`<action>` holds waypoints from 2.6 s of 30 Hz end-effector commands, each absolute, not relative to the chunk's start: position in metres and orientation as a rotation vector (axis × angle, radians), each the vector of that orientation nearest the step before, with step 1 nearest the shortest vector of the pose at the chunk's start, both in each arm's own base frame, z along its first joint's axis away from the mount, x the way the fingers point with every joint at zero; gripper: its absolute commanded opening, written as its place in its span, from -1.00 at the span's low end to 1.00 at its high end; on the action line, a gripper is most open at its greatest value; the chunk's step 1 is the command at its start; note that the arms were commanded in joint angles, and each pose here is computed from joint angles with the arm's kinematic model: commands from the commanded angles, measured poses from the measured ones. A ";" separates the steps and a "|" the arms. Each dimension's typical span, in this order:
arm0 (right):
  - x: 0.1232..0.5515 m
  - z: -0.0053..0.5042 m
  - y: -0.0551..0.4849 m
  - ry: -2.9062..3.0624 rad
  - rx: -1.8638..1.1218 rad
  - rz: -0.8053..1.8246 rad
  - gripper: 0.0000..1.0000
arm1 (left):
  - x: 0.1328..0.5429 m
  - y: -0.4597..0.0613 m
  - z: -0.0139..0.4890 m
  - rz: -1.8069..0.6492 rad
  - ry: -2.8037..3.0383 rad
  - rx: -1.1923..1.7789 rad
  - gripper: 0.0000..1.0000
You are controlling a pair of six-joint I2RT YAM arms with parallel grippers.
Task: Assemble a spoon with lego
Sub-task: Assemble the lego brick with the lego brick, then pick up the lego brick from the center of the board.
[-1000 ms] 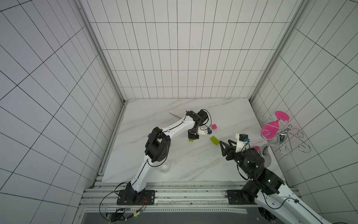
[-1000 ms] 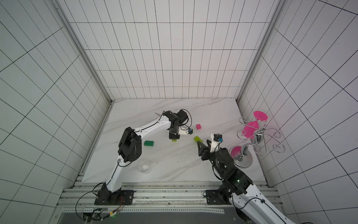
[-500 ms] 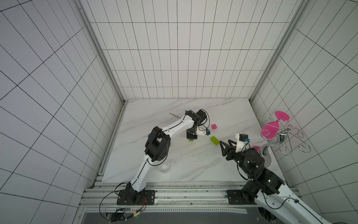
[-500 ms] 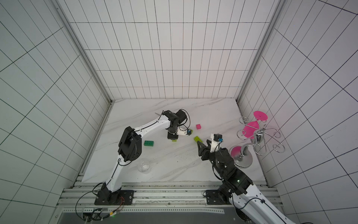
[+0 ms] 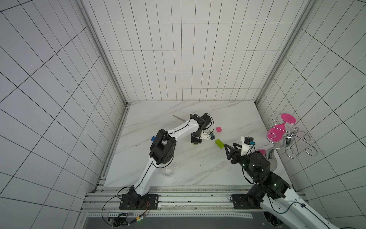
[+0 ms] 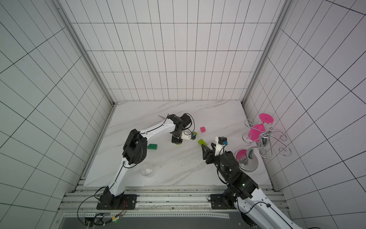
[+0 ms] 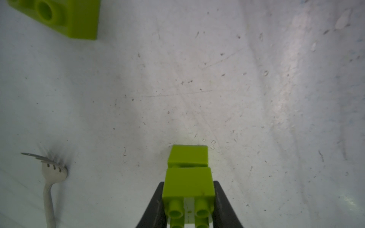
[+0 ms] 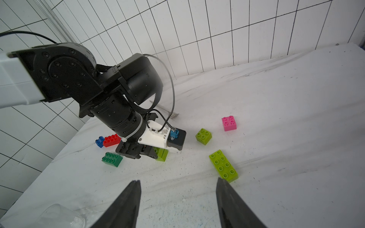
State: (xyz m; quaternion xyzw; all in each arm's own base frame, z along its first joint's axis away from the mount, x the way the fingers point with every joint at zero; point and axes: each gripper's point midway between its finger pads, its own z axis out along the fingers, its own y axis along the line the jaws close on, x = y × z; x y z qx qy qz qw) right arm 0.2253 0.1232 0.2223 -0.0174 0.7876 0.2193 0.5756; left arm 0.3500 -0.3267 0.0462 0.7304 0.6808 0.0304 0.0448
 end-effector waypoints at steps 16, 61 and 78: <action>0.228 0.216 0.123 1.850 -0.040 0.498 0.28 | 0.327 -0.292 -0.043 0.131 2.231 2.445 -0.67; 0.235 0.214 0.114 1.869 -0.026 0.399 0.29 | 0.329 -0.327 0.128 -0.062 2.105 1.837 0.96; 0.282 0.190 0.119 2.164 0.093 0.130 0.27 | 0.269 -0.166 0.315 -0.183 2.013 0.401 0.96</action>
